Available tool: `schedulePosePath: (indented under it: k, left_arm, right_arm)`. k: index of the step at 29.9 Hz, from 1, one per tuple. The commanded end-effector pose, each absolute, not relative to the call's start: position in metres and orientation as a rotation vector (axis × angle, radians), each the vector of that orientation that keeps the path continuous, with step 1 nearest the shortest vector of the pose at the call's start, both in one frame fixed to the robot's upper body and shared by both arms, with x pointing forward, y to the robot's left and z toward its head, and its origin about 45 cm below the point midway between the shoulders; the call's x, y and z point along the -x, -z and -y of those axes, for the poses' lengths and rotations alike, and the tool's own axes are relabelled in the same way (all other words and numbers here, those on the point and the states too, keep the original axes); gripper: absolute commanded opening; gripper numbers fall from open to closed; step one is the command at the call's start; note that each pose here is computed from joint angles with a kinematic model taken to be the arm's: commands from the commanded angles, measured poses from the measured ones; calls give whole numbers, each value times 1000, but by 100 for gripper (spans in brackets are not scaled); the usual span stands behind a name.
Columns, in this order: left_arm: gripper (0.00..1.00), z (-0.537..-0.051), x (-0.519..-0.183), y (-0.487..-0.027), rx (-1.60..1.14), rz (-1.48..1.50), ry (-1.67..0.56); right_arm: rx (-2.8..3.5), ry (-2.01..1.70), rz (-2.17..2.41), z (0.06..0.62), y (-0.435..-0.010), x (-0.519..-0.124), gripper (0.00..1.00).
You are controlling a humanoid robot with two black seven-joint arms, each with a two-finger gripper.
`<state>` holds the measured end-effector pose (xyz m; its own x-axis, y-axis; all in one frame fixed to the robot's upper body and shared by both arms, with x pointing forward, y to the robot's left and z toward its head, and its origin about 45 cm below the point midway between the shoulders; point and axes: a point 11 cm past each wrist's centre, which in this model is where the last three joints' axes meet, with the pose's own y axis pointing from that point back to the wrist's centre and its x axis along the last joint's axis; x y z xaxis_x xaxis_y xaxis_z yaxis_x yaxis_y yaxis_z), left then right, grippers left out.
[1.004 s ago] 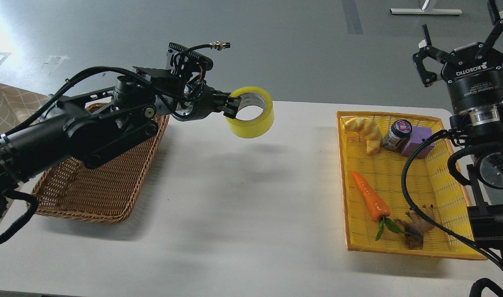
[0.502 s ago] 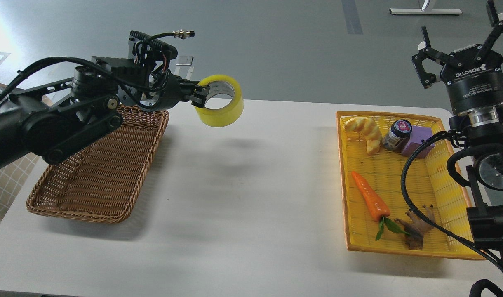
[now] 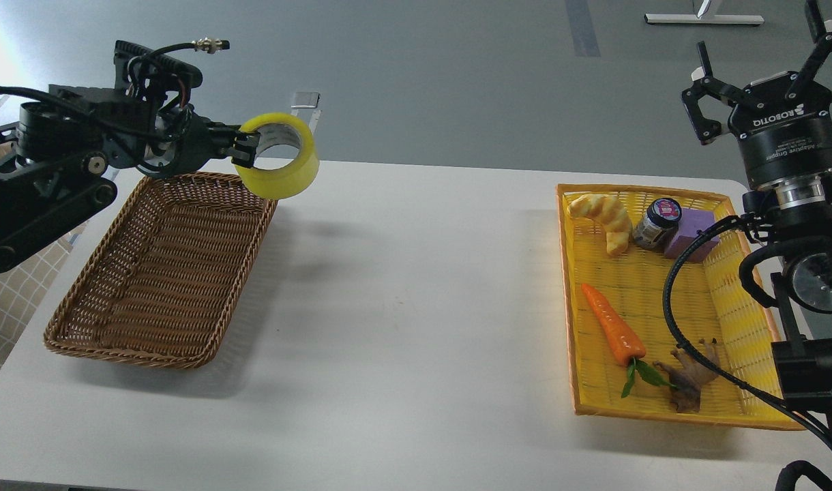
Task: Place and transfer tape with both arms
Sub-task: 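Carry the tape roll with the left gripper over the wicker basket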
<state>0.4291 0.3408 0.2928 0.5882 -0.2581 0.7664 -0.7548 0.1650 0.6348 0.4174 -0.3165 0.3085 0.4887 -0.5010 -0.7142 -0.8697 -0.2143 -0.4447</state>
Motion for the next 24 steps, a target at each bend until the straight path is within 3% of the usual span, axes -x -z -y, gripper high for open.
schedulePosePath:
  k: [1, 24]
  left_arm:
    - [0, -360, -423, -291, -1440, 909, -451]
    - [0, -428, -385, -240, -1563, 732, -450]
  right_arm:
    - [1870, -539, -1144, 317, -308, -417, 100]
    - [1864, -556, -1144, 314, -302, -416, 100]
